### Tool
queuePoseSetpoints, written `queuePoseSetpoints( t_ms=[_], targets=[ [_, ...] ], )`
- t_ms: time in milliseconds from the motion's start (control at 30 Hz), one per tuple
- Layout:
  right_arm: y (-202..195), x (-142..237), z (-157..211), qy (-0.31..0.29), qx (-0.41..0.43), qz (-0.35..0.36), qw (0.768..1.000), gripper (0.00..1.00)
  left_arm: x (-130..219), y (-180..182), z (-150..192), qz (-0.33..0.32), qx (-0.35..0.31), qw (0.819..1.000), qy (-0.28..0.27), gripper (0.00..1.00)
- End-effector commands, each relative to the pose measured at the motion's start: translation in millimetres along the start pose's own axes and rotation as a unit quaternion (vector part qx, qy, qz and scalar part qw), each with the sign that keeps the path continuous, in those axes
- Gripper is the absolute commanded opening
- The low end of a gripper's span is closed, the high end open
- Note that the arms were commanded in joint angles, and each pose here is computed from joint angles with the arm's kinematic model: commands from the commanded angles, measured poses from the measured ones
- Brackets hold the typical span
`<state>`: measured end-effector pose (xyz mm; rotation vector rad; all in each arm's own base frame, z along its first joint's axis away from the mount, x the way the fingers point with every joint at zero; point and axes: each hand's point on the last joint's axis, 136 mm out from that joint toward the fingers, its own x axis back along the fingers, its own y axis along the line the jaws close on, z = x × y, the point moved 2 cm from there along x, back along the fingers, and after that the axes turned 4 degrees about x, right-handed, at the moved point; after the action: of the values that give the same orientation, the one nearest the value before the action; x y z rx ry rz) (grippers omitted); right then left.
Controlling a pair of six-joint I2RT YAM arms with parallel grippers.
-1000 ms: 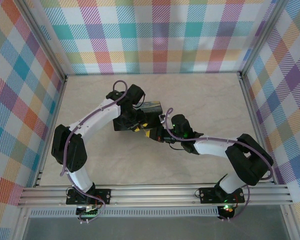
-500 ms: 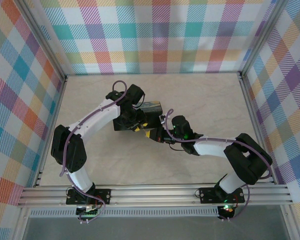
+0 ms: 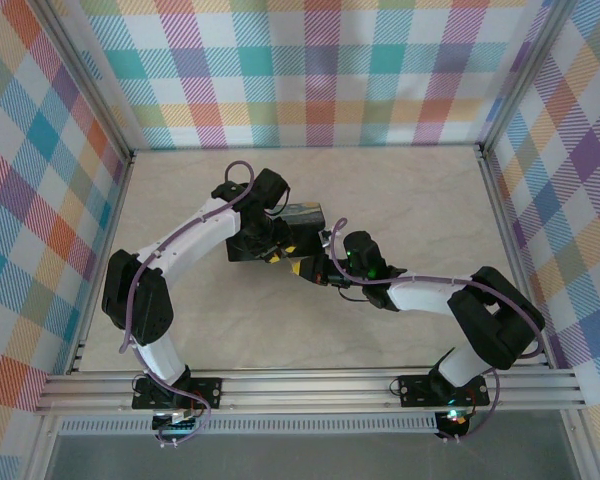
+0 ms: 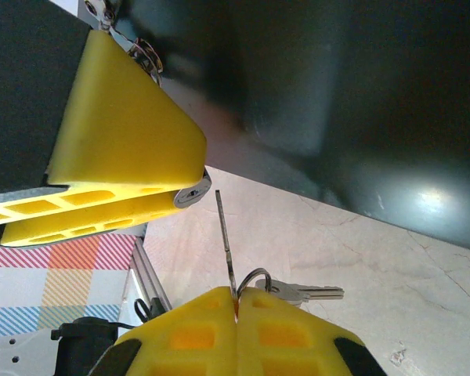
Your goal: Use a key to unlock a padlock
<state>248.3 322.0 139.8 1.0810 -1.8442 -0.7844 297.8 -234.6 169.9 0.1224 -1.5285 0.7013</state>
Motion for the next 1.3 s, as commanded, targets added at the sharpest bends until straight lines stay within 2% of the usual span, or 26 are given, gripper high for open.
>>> queuePoseSetpoints(
  t_ms=[0,1267],
  targets=[
    [13,4,-6,-0.016,0.024,-0.020,0.999,0.01,18,-2,0,0.027,0.003,1.000,-0.006,0.00],
    [27,-5,-16,-0.028,0.046,-0.049,0.997,0.01,21,-5,2,0.049,0.017,0.999,0.003,0.00]
  ],
)
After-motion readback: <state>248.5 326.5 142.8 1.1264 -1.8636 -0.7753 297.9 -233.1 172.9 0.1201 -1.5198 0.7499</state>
